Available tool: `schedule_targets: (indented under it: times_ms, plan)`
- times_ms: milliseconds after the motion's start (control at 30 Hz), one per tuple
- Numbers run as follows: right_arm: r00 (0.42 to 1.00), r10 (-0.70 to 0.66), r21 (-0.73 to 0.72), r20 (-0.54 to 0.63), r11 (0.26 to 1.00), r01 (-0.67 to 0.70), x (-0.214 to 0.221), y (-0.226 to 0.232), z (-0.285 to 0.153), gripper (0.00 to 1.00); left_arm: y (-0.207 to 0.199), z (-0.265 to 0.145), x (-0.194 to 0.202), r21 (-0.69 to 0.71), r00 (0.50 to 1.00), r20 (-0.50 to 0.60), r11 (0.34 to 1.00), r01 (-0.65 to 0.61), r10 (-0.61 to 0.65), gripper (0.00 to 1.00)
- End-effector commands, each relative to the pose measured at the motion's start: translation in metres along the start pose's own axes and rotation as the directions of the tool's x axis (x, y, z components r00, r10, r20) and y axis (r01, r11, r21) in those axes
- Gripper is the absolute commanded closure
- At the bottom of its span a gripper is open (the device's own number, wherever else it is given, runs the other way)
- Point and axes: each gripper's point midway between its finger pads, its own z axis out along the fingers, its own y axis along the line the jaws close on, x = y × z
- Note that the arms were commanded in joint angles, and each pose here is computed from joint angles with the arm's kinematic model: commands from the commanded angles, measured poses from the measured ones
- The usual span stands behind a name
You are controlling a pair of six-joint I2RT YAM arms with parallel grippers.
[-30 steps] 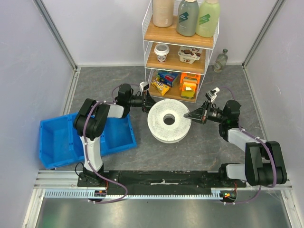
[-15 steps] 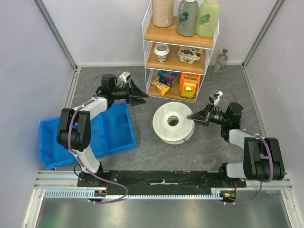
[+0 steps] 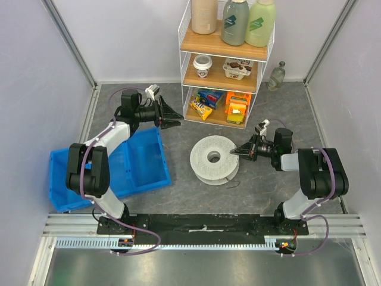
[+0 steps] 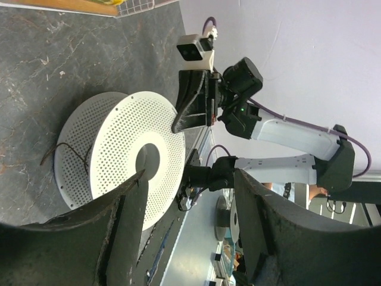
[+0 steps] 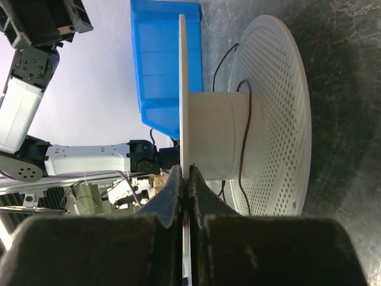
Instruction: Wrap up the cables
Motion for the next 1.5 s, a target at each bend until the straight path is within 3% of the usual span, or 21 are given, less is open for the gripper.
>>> schedule_targets:
  times_ms: [0, 67, 167, 300, 333, 433, 467, 600, 633, 867, 1000, 1200, 1467]
  plan:
    - [0.992, -0.127, -0.002, 0.015, 0.992, 0.127, -0.018, -0.003, 0.009, 1.0, -0.021, -0.007, 0.005, 0.057, 0.996, -0.002, 0.994, -0.09, 0.09, 0.35]
    - [0.992, -0.123, 0.029, 0.003, 0.992, 0.123, -0.018, -0.018, 0.01, 0.98, -0.021, -0.008, 0.008, 0.06, 0.995, -0.003, 0.993, -0.097, 0.097, 0.35]
    - [0.992, -0.121, 0.083, -0.023, 0.989, 0.123, -0.02, -0.036, 0.013, 0.81, -0.021, -0.009, 0.011, 0.068, 0.994, -0.014, 0.992, -0.105, 0.106, 0.35]
    - [0.988, -0.141, 0.146, -0.062, 0.978, 0.148, -0.021, -0.05, 0.012, 0.66, -0.022, -0.01, 0.014, 0.063, 0.99, -0.022, 0.989, -0.135, 0.137, 0.34]
    - [0.986, -0.148, 0.158, -0.075, 0.975, 0.158, -0.02, -0.052, 0.012, 0.62, -0.023, -0.01, 0.014, 0.057, 0.987, -0.023, 0.986, -0.155, 0.156, 0.27]
    - [0.977, -0.185, 0.194, -0.106, 0.96, 0.202, -0.019, -0.054, 0.008, 0.42, -0.026, -0.014, 0.016, 0.016, 0.983, -0.034, 0.984, -0.179, 0.18, 0.2]
    - [0.975, -0.195, 0.213, -0.107, 0.953, 0.214, -0.022, -0.055, 0.004, 0.35, -0.025, -0.016, 0.017, -0.006, 0.979, -0.039, 0.979, -0.202, 0.202, 0.12]
    - [0.968, -0.215, 0.285, -0.126, 0.927, 0.243, -0.027, -0.053, -0.017, 0.06, -0.037, -0.032, 0.009, -0.12, 0.937, -0.053, 0.929, -0.349, 0.345, 0.06]
    - [0.967, -0.223, 0.303, -0.121, 0.919, 0.25, -0.03, -0.051, -0.024, 0.02, -0.034, -0.037, 0.005, -0.182, 0.927, -0.06, 0.909, -0.375, 0.371, 0.05]
    - [0.909, -0.414, 0.396, -0.051, 0.827, 0.399, -0.076, -0.016, -0.08, 0.02, -0.035, -0.09, -0.014, -0.488, 0.831, -0.133, 0.693, -0.53, 0.541, 0.04]
    - [0.807, -0.589, 0.487, -0.047, 0.691, 0.534, -0.11, 0.014, -0.116, 0.02, -0.036, -0.12, -0.02, -0.594, 0.799, -0.173, 0.586, -0.551, 0.576, 0.03]
    - [0.645, -0.76, 0.614, -0.084, 0.47, 0.634, -0.132, 0.056, -0.15, 0.02, -0.023, -0.138, 0.004, -0.639, 0.797, -0.2, 0.541, -0.547, 0.57, 0.02]
    - [0.567, -0.821, 0.639, -0.075, 0.397, 0.659, -0.101, 0.075, -0.159, 0.02, 0.006, -0.151, 0.043, -0.678, 0.81, -0.195, 0.521, -0.519, 0.553, 0.01]
